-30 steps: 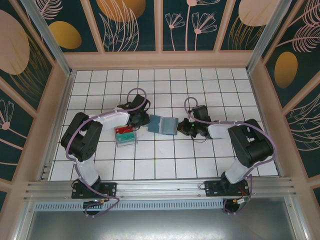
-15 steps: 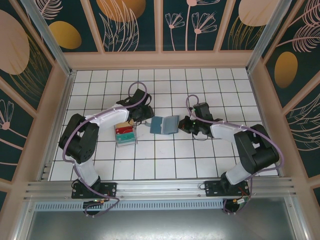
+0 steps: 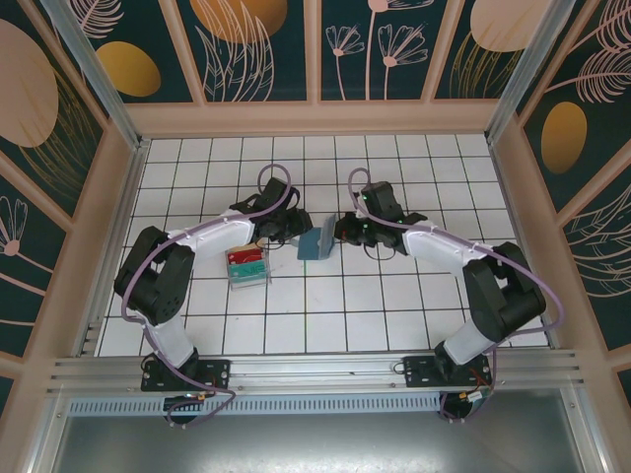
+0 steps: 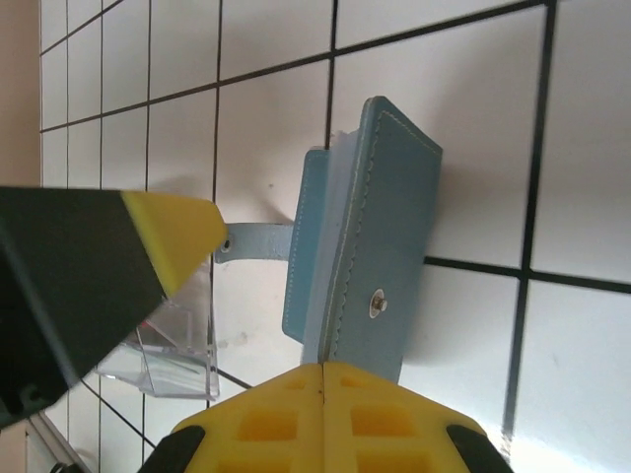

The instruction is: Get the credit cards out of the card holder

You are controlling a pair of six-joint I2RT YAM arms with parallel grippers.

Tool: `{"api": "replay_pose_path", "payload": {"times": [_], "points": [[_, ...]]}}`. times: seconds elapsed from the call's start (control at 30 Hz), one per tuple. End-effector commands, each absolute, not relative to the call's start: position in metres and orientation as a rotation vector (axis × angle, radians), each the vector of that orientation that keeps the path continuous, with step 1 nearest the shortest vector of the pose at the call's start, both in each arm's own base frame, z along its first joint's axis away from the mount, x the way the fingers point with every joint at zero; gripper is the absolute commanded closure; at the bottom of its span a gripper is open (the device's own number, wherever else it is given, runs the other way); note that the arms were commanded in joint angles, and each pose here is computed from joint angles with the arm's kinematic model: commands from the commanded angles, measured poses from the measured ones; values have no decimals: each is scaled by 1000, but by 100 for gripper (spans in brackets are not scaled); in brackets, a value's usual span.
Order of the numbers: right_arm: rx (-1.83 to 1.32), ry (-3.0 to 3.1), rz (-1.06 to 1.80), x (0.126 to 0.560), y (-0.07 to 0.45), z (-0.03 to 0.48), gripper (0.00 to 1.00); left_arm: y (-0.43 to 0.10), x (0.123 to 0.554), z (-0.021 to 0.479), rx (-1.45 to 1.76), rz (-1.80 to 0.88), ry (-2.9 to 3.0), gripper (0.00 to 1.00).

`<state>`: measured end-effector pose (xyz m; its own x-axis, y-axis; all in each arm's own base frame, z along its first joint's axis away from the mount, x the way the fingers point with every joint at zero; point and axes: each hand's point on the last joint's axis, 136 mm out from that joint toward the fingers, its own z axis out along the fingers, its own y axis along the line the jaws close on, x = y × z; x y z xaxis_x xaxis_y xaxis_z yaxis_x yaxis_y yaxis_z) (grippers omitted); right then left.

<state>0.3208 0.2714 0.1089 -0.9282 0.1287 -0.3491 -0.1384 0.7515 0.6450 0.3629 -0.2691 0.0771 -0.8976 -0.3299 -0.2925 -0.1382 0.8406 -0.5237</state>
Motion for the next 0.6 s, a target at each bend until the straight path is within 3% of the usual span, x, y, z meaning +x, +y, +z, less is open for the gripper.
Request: {"api": "replay_pose_path", "payload": {"times": [0.0,0.57], "points": [[-4,2622,906,320,268,98,100,-272,361,91,-349,-761,2611,55],[-32,2629,914,321,274,102,100,-275,361,90,-345,-794,2606,55]]}}
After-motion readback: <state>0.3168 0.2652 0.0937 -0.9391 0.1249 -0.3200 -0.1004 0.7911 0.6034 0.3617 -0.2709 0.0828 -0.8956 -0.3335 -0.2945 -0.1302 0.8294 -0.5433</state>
